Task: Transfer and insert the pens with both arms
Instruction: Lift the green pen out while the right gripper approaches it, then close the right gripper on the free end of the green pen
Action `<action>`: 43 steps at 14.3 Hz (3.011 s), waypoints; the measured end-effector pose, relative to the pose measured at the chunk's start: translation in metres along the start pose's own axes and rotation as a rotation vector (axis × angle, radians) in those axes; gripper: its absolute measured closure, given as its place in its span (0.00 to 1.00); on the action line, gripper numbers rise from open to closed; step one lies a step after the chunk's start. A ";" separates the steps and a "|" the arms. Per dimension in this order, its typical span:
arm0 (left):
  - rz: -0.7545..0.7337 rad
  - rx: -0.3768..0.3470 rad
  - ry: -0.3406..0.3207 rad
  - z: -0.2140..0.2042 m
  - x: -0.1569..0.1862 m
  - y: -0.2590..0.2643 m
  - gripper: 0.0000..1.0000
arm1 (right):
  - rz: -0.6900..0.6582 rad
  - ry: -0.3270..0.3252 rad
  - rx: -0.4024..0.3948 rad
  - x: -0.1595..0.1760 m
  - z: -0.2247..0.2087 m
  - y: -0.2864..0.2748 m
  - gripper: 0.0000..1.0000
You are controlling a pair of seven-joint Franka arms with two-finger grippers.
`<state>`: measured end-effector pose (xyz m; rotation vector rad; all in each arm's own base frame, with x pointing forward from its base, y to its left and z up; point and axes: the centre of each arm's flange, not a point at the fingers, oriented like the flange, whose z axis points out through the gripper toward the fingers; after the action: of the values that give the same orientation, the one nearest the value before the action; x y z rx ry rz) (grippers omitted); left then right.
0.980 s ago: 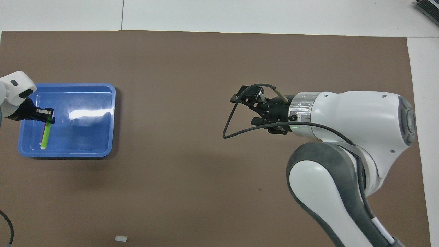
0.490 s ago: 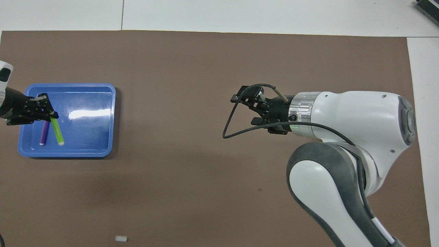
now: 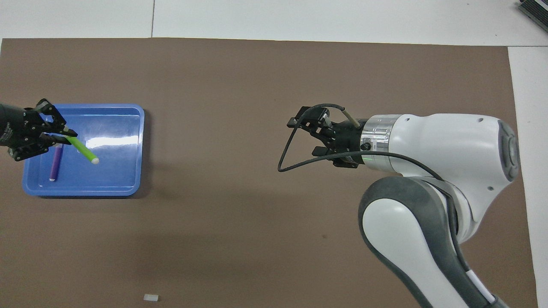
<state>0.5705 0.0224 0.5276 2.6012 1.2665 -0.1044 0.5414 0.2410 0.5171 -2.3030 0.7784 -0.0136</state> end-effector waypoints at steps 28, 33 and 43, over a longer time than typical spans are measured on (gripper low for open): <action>-0.544 -0.058 -0.043 -0.042 -0.173 0.065 0.83 | -0.023 -0.031 0.207 -0.143 0.018 -0.097 0.00; -0.552 -0.062 -0.066 -0.042 -0.176 0.066 0.83 | -0.036 -0.004 0.238 -0.152 0.038 -0.104 0.00; -0.554 -0.050 -0.073 -0.041 -0.177 0.065 0.83 | -0.083 -0.029 0.229 -0.175 0.060 -0.117 0.30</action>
<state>0.5101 -0.1414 0.6094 2.1125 1.8932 -0.2578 0.4728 0.4393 0.5789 -2.1114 0.6319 -0.1017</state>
